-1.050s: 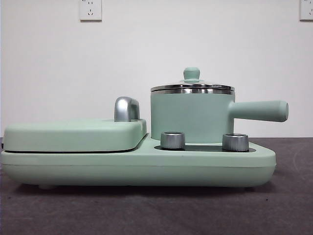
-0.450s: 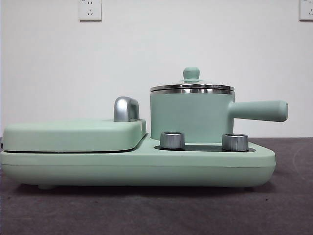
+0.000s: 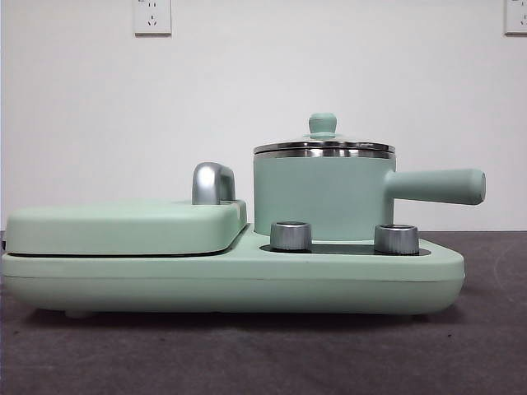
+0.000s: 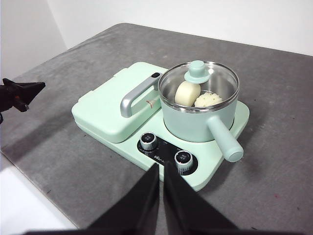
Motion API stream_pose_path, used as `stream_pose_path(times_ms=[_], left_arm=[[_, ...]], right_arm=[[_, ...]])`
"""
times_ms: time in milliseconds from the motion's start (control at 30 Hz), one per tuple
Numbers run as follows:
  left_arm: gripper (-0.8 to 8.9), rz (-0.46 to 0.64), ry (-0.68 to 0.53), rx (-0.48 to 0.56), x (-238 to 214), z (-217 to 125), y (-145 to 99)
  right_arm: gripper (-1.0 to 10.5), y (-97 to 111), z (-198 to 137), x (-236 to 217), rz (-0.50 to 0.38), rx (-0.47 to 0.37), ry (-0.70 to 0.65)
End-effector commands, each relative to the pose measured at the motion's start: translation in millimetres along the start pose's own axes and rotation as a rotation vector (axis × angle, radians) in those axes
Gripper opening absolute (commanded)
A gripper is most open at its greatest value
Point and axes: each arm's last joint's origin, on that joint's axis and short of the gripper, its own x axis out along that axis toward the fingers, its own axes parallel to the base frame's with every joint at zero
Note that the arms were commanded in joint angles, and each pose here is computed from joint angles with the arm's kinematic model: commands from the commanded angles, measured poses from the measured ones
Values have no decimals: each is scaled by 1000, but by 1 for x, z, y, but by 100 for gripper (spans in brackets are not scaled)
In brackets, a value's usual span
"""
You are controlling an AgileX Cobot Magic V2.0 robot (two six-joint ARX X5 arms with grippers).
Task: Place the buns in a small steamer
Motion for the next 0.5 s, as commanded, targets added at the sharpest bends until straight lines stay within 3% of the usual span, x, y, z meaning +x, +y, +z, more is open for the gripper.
stream_pose_path(times_ms=[33, 367, 500], left_arm=[[7, 2, 23, -6, 2, -7, 0], [7, 2, 23, -6, 2, -7, 0], [7, 2, 23, -6, 2, -7, 0]], right_arm=[[12, 0, 2, -1, 3, -12, -13], [12, 0, 2, 0, -1, -12, -20], [12, -1, -3, 2, -60, 6, -44]])
